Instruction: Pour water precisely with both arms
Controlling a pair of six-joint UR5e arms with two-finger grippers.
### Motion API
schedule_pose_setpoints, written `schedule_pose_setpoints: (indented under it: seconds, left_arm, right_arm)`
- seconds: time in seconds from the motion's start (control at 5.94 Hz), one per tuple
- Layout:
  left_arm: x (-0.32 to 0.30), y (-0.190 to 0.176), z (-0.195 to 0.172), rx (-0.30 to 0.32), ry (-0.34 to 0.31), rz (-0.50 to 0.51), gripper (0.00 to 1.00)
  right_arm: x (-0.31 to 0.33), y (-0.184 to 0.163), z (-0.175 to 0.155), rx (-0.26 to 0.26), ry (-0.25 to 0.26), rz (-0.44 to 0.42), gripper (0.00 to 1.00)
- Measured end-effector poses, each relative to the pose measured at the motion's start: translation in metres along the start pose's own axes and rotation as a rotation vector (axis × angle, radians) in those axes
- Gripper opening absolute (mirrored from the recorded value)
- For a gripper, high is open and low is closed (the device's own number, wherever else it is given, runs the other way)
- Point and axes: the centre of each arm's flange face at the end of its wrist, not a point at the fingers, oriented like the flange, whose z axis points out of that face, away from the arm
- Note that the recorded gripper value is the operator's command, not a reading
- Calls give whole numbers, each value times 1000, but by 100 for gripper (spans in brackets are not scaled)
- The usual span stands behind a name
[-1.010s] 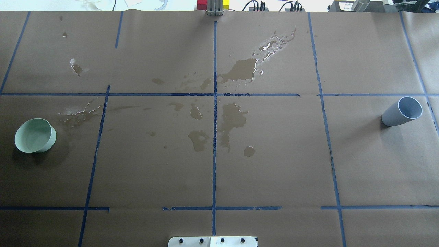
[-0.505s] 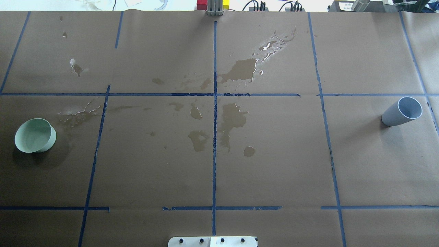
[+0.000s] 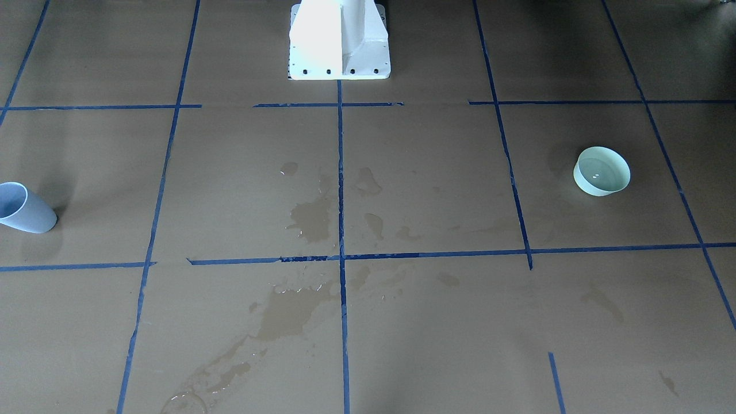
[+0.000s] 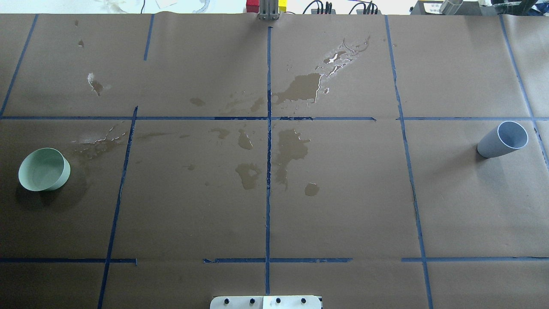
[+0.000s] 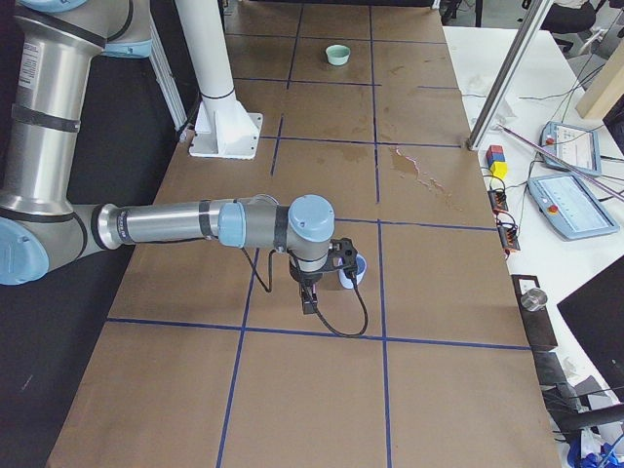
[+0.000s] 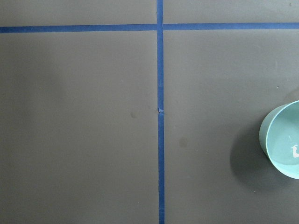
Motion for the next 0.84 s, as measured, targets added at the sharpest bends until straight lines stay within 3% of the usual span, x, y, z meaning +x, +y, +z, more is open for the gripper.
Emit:
schedule_pose_setpoints:
  seconds: [0.84]
  left_arm:
    - [-1,0,10,8,-15,70,100]
  right_arm:
    - [-2,-1,3,-7,-2,-2,100]
